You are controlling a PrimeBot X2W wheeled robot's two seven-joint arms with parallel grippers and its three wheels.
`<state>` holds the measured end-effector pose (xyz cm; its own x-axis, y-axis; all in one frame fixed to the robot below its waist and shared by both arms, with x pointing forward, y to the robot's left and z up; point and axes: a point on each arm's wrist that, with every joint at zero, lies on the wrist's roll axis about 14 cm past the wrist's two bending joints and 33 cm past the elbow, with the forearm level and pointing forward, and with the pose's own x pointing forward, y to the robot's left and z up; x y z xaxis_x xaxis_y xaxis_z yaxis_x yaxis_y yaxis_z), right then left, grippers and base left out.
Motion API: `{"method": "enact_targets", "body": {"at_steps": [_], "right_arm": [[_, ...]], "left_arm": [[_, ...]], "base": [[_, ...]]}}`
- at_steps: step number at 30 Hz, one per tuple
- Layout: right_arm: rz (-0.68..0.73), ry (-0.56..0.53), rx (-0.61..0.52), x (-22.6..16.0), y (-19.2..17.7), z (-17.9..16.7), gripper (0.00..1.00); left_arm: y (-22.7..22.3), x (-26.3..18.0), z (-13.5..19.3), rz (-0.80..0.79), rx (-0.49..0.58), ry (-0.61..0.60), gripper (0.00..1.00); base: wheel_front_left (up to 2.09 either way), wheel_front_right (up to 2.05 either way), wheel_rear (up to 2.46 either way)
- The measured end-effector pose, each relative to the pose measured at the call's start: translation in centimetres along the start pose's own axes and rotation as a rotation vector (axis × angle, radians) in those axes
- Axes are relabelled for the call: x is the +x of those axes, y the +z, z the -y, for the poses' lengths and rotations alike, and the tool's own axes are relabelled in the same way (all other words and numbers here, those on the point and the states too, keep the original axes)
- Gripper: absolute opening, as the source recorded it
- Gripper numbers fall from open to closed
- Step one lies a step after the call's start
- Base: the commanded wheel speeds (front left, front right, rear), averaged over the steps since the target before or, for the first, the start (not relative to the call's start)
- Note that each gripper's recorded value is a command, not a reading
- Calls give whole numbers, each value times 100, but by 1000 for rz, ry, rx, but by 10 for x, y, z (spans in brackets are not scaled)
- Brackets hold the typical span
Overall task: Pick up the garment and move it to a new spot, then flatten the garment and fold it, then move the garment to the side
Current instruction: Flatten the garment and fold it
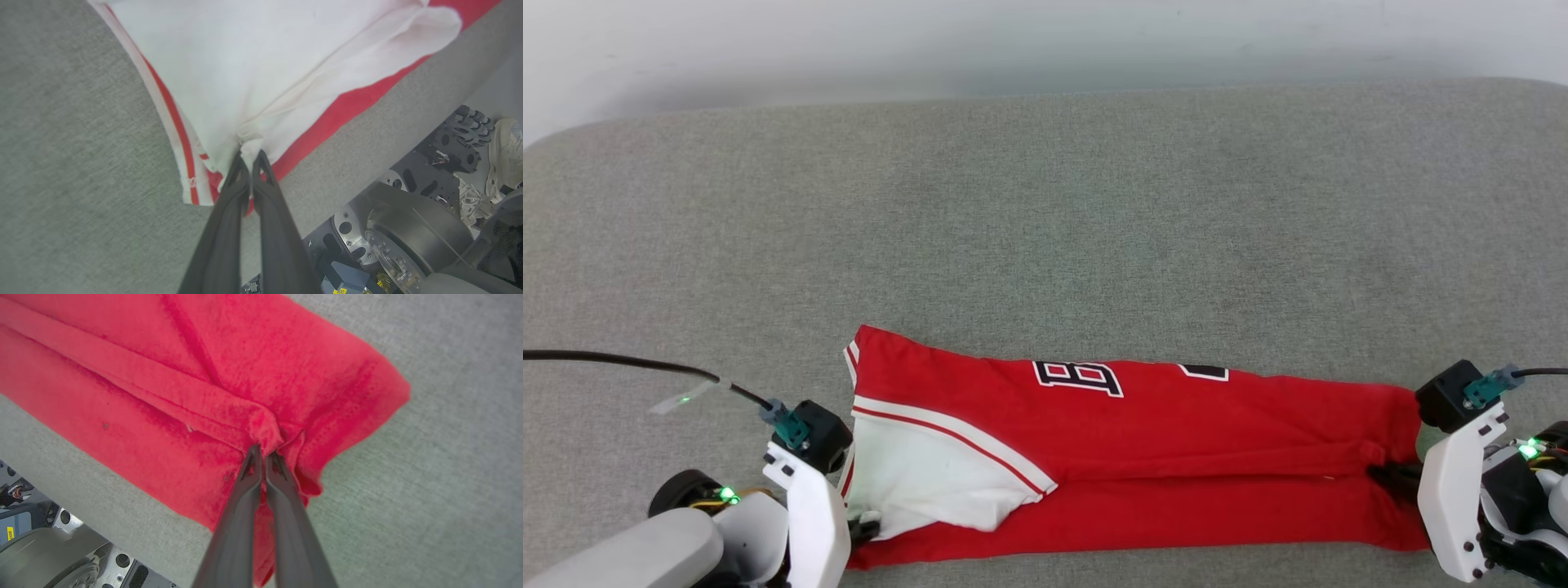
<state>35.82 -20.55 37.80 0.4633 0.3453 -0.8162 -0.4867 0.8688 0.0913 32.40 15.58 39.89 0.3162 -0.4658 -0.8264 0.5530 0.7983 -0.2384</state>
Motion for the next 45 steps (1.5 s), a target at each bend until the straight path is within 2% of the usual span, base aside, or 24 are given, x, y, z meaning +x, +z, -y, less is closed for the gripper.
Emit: {"method": "enact_targets", "body": {"at_steps": [1, 2, 3, 4, 9, 16, 23, 30, 40, 45], "right_arm": [[-2, -5, 2, 2, -1, 1, 0], [1, -10, 3, 3, -1, 2, 1], [10, -13, 8, 3, 0, 3, 47], [27, -14, 20, 3, 3, 3, 100], [154, -9, 23, -8, 32, 1, 100], [442, -57, 37, -46, 94, 19, 100], [531, -148, 175, -62, 89, 52, 100], [465, -167, 375, -50, 49, 63, 100], [290, -84, 536, -9, 3, 34, 100], [214, -13, 586, 8, -6, 12, 100]], "left_arm": [[-2, 3, 0, 3, -14, -2, 0], [-2, 6, 1, 10, -24, -6, 36], [-1, 7, 0, 23, -25, -4, 100], [2, 7, -2, 44, -17, 6, 100], [33, -2, -12, 201, 21, 63, 100], [99, -37, -32, 595, 67, 251, 100], [123, -63, -47, 852, 68, 442, 100], [132, -83, -54, 983, 34, 602, 100], [115, -100, -53, 1105, -45, 761, 100], [102, -110, -59, 1139, -79, 842, 100]], "base": [[0, 0, 0], [0, 0, 0], [0, 0, 0], [0, 0, 0], [0, 0, 0], [0, 0, 0], [0, 0, 0], [0, 0, 0], [0, 0, 0], [0, 0, 0]]}}
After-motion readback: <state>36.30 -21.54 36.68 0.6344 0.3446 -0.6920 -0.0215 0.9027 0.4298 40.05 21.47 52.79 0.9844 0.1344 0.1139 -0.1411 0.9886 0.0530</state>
